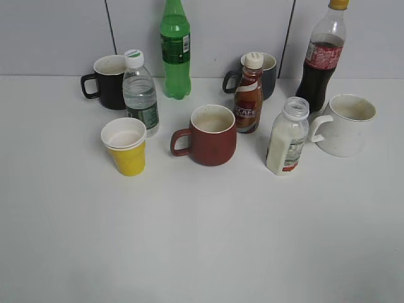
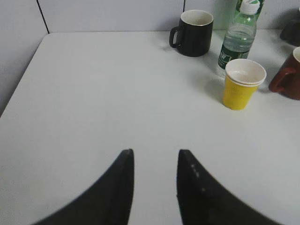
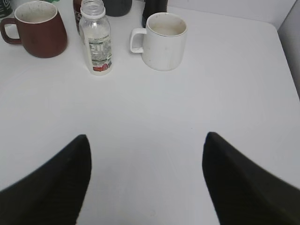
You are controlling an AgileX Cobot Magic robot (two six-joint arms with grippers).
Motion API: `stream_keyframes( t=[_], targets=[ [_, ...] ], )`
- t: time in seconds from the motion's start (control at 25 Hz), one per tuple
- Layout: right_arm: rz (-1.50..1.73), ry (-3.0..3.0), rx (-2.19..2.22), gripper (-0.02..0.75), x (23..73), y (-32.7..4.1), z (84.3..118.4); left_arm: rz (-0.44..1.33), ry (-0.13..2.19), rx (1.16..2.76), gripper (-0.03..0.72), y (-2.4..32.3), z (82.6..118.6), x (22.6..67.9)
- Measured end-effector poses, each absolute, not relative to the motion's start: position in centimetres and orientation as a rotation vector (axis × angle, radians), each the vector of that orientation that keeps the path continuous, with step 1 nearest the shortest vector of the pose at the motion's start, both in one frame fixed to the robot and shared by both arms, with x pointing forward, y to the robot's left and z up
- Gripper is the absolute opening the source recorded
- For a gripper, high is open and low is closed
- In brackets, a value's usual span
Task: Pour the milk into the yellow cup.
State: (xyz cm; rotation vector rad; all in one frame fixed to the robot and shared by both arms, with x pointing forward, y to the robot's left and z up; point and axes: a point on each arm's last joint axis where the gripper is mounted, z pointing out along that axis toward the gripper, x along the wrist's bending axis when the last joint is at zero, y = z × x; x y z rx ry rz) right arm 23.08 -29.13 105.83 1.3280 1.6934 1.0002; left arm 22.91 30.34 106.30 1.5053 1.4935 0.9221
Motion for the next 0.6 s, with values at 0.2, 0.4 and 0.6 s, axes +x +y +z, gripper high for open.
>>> stream_keyframes(
  t=[0.2, 0.4, 0.6],
  targets=[
    [1.0, 1.693, 1.328, 0.554, 23.08, -29.13, 105.83, 0.922, 1.493, 1.505, 0.241, 30.34, 106.3, 22.91],
    [1.0, 1.693, 1.328, 0.554, 23.08, -29.13, 105.83, 0.922, 1.493, 1.505, 0.241, 30.34, 106.3, 22.91],
    [1.0, 1.693, 1.328, 0.554, 23.08, -29.13, 105.83, 0.922, 1.493, 1.505, 0.241, 30.34, 106.3, 22.91]
  ],
)
